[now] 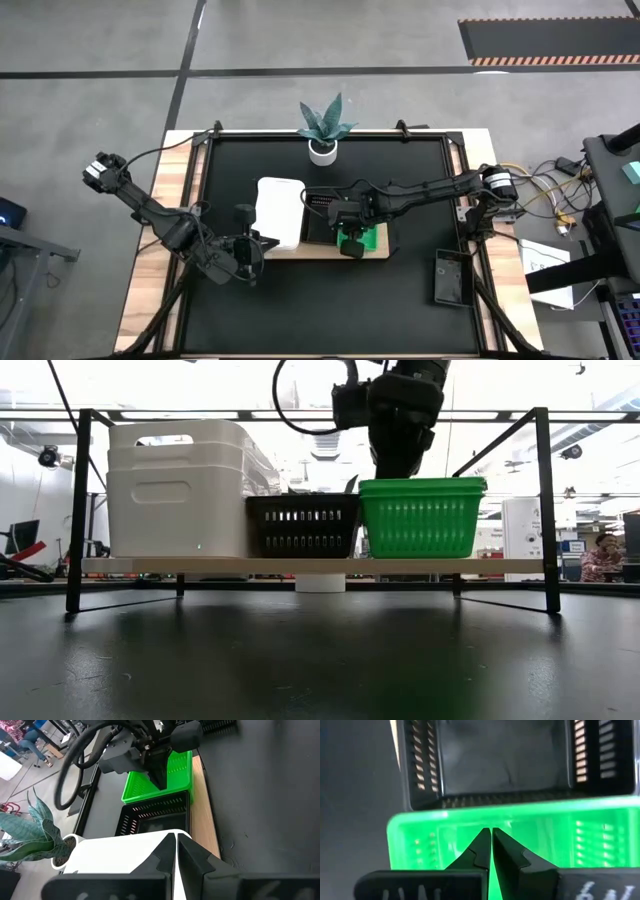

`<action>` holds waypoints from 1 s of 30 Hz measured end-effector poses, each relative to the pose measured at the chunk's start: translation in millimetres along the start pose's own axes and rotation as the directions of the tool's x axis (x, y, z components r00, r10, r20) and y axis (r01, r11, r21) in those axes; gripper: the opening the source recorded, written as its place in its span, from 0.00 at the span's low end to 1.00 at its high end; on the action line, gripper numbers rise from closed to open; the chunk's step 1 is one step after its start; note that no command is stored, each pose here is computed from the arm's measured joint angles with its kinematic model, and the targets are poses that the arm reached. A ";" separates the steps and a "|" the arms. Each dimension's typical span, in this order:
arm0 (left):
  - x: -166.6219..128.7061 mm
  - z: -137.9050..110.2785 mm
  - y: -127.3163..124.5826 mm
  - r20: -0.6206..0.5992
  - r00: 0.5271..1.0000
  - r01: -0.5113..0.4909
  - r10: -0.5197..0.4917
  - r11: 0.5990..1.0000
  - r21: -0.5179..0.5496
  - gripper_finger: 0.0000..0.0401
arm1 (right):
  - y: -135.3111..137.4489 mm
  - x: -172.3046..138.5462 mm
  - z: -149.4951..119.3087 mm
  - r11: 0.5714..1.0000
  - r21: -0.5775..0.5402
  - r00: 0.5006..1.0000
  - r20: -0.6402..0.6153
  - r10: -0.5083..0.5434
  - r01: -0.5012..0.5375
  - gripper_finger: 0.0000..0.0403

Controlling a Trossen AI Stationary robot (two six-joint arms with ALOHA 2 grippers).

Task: Stack baskets on shelf by color
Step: Adjust the stacked bins on the shelf

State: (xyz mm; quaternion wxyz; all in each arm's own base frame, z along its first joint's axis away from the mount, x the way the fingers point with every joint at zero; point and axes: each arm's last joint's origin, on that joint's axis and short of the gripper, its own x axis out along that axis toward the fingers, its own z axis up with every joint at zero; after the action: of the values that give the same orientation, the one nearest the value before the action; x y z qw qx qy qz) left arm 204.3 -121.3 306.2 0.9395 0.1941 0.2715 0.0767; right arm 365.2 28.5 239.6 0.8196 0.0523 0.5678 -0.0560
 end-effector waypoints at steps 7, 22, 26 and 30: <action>0.0 0.0 0.0 0.000 1.000 0.000 0.000 1.000 0.000 0.00 | 3.1 -11.8 -10.8 1.000 0.030 0.998 -0.069 0.002 0.000 0.02; 0.4 0.7 0.5 0.005 1.000 -0.002 0.002 1.000 -0.003 0.00 | 34.3 -38.4 -0.7 0.993 -0.078 0.977 0.189 0.102 -0.089 0.02; 0.4 1.5 0.4 0.011 1.000 -0.001 0.001 1.000 -0.008 0.00 | 37.9 -28.2 15.1 0.991 -0.111 0.945 0.308 0.109 -0.078 0.02; 0.4 1.6 0.4 0.012 1.000 -0.001 0.001 1.000 -0.009 0.00 | 36.4 -13.6 23.1 0.985 -0.160 0.937 0.332 0.108 -0.057 0.02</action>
State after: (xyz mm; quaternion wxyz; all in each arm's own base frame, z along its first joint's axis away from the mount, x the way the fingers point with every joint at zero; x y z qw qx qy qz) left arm 205.5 -121.3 307.4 0.9420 0.1907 0.2653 0.0773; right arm 387.3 61.4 261.3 0.9083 0.0045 0.4180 0.0126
